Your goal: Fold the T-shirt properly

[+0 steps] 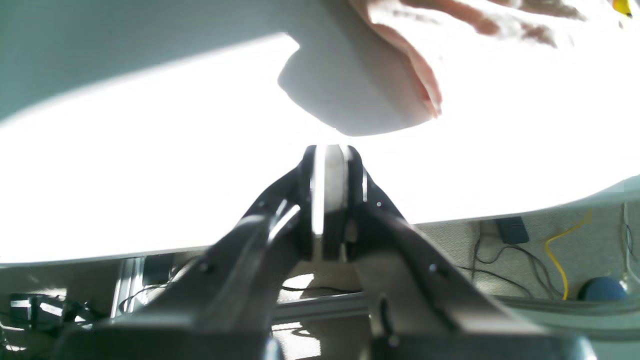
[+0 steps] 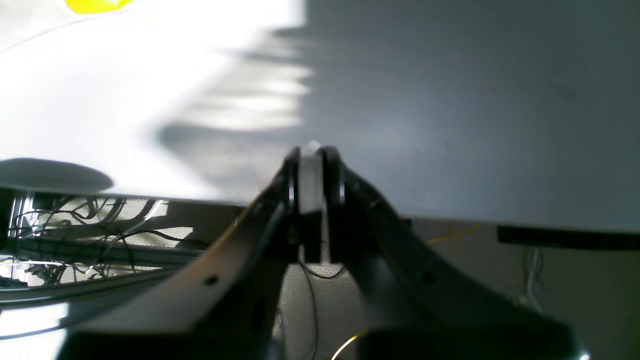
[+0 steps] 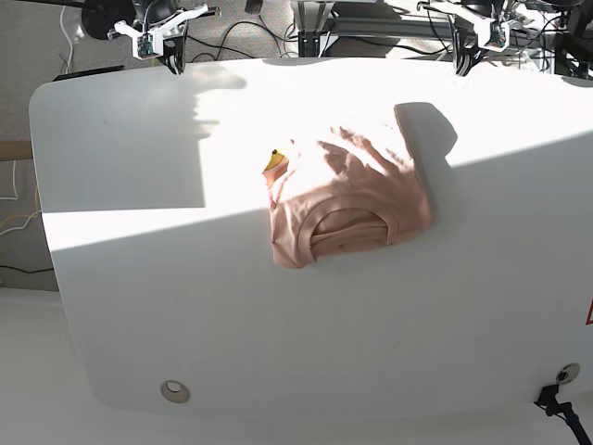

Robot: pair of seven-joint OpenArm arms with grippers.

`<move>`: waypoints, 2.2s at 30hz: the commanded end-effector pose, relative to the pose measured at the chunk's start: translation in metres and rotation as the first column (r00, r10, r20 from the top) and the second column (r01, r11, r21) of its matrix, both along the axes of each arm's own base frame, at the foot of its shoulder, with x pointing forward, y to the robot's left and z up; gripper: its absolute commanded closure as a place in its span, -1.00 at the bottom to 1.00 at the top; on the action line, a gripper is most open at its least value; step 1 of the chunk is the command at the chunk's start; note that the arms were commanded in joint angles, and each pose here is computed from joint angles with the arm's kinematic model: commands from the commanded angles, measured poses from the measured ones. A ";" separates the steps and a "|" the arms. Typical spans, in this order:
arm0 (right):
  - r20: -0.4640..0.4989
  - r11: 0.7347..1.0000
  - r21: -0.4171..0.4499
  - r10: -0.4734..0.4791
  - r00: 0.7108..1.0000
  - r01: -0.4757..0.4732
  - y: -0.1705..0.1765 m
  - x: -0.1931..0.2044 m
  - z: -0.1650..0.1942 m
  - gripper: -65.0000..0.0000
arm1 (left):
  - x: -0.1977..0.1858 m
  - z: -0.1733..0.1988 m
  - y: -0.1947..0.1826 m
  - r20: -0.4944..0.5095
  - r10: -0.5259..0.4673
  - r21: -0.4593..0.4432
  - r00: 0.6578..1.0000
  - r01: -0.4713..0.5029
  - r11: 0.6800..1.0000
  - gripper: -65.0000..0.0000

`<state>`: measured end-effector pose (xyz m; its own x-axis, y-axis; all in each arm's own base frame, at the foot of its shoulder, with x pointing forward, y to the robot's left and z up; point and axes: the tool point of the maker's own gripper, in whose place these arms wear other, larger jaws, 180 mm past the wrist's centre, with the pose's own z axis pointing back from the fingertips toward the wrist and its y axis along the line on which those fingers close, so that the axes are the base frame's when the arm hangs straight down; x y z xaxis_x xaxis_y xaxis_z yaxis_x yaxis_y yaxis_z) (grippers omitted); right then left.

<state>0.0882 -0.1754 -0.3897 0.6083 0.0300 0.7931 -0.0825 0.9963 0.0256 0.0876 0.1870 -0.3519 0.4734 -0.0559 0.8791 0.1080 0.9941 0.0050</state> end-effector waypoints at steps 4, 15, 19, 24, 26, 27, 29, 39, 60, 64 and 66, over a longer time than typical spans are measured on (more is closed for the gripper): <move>-0.045 1.000 0.019 -0.009 0.999 0.010 0.003 -0.038 0.005 1.00 | -0.034 0.017 0.001 0.017 0.004 -0.016 1.000 -0.004 1.000 1.00; -0.350 0.995 0.079 -0.033 0.936 0.064 0.027 -0.148 -0.043 1.00 | -0.126 -0.067 -0.004 -0.270 0.056 -0.081 0.961 -0.081 0.993 1.00; -0.422 0.993 0.085 -0.035 0.906 0.078 0.030 -0.165 -0.082 1.00 | -0.131 -0.109 0.005 -0.325 0.098 -0.072 0.941 -0.128 0.989 1.00; -0.452 0.993 0.073 -0.052 0.890 0.095 0.025 -0.160 -0.118 1.00 | -0.128 -0.148 0.012 -0.365 0.136 -0.070 0.921 -0.173 0.983 1.00; -0.480 0.993 0.077 -0.042 0.876 0.090 0.028 -0.165 -0.133 1.00 | -0.131 -0.161 0.014 -0.392 0.146 -0.064 0.908 -0.186 0.980 1.00; -0.489 0.993 0.082 -0.032 0.872 0.082 0.030 -0.165 -0.140 1.00 | -0.135 -0.165 0.015 -0.407 0.150 -0.061 0.901 -0.191 0.980 1.00; -0.515 0.993 0.086 -0.024 0.857 0.080 0.033 -0.167 -0.155 1.00 | -0.138 -0.178 0.018 -0.434 0.162 -0.057 0.886 -0.206 0.977 1.00; -0.570 0.994 0.083 -0.014 0.821 0.074 0.036 -0.149 -0.204 1.00 | -0.145 -0.246 0.020 -0.580 0.185 -0.030 0.793 -0.248 0.968 1.00; -0.573 0.994 0.053 -0.047 0.818 0.094 0.022 -0.088 -0.240 1.00 | -0.091 -0.292 0.013 -0.715 0.154 -0.036 0.681 -0.256 0.966 1.00; -0.560 0.994 0.055 -0.046 0.827 0.093 0.023 -0.077 -0.240 1.00 | -0.087 -0.296 0.007 -0.743 0.139 -0.041 0.654 -0.252 0.967 1.00; -0.550 0.994 0.057 -0.046 0.834 0.093 0.023 -0.070 -0.239 1.00 | -0.076 -0.297 0.001 -0.743 0.130 -0.052 0.657 -0.251 0.966 1.00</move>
<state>0.0176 -0.1509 -0.6302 0.9450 -0.0727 0.3189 0.0347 0.9917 0.1235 0.0115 0.1886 -0.6492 0.9506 0.2010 0.2366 -0.1752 0.9765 -0.1253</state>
